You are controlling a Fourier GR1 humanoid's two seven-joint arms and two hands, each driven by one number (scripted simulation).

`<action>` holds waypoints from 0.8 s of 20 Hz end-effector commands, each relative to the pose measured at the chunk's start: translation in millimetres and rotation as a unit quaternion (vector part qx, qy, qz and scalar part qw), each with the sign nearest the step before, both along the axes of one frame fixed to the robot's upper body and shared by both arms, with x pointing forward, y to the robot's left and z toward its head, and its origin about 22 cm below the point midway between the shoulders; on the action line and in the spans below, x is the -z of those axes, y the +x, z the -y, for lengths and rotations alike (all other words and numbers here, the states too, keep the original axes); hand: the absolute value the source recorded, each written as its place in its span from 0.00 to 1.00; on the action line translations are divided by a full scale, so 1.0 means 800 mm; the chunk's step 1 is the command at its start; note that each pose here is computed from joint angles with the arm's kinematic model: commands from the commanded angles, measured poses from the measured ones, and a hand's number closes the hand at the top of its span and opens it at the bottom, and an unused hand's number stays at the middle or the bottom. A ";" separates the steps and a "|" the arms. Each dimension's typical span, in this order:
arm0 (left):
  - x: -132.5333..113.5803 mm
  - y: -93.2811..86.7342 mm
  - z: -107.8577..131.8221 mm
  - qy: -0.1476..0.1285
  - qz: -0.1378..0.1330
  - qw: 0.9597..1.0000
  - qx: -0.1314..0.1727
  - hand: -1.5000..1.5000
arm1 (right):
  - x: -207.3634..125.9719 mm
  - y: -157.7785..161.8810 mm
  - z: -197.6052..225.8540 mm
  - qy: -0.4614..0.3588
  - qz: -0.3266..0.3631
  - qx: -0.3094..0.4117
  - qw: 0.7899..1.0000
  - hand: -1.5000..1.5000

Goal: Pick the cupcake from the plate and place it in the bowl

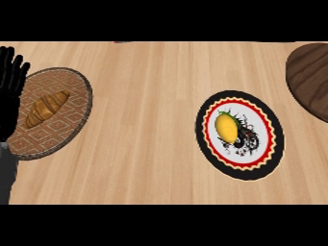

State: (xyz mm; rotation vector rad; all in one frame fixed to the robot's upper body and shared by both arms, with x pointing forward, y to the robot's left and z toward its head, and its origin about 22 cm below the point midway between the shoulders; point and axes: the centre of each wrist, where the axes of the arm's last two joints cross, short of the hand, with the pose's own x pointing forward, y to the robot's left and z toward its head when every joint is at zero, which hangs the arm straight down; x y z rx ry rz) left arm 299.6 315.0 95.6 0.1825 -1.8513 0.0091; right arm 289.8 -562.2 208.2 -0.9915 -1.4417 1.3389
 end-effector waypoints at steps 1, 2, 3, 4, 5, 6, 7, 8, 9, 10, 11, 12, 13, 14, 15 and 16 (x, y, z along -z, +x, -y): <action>0.003 0.001 0.002 0.000 -0.008 1.000 0.004 0.50 | -0.033 -0.012 0.016 0.055 0.046 -0.077 0.994 1.00; 0.004 0.004 0.009 -0.003 -0.008 1.000 0.005 0.50 | -0.040 -0.011 0.016 0.067 0.054 -0.092 0.992 1.00; 0.005 0.002 0.005 0.000 -0.007 1.000 0.001 0.50 | -0.033 -0.012 0.018 0.090 0.055 -0.094 0.990 1.00; 0.004 0.003 0.008 0.000 -0.008 1.000 0.010 0.50 | -0.040 -0.012 0.019 0.103 0.062 -0.099 0.988 1.00; 0.003 0.006 0.009 -0.002 -0.006 1.000 0.011 0.50 | -0.043 -0.010 0.018 0.120 0.063 -0.106 0.985 1.00; 0.001 0.006 0.009 -0.005 -0.004 1.000 0.011 0.50 | -0.039 -0.006 0.016 0.133 0.064 -0.110 0.983 1.00; 0.002 0.005 0.008 -0.001 -0.004 1.000 0.010 0.50 | -0.041 -0.007 0.017 0.152 0.060 -0.116 0.980 1.00; 0.012 0.003 0.009 -0.001 -0.015 1.000 0.012 0.50 | -0.033 -0.005 0.016 0.169 0.049 -0.124 0.977 1.00; 0.001 0.005 0.005 0.003 -0.008 1.000 0.011 0.50 | -0.046 -0.008 0.018 0.176 0.050 -0.123 0.975 1.00; 0.011 0.004 0.012 -0.001 -0.015 1.000 0.019 0.50 | -0.041 0.000 0.013 0.188 0.047 -0.128 0.973 1.00; 0.008 0.009 0.019 -0.002 -0.011 1.000 0.018 0.50 | -0.048 0.004 0.009 0.198 0.046 -0.150 0.968 1.00; 0.008 0.007 0.007 0.003 -0.016 1.000 0.012 0.50 | -0.056 0.000 0.013 0.201 0.041 -0.146 0.968 1.00; 0.010 0.005 0.009 0.003 -0.018 1.000 0.016 0.50 | -0.051 0.005 0.010 0.207 0.031 -0.144 0.967 1.00; 0.000 0.011 0.011 0.008 -0.011 1.000 0.017 0.50 | -0.050 0.005 0.010 0.209 0.017 -0.147 0.967 1.00; 0.002 0.011 0.016 -0.006 -0.010 1.000 0.023 0.50 | -0.055 0.009 0.006 0.216 0.022 -0.153 0.964 1.00; 0.004 0.011 0.018 0.006 -0.011 1.000 0.022 0.50 | -0.064 0.012 0.003 0.218 0.015 -0.149 0.964 1.00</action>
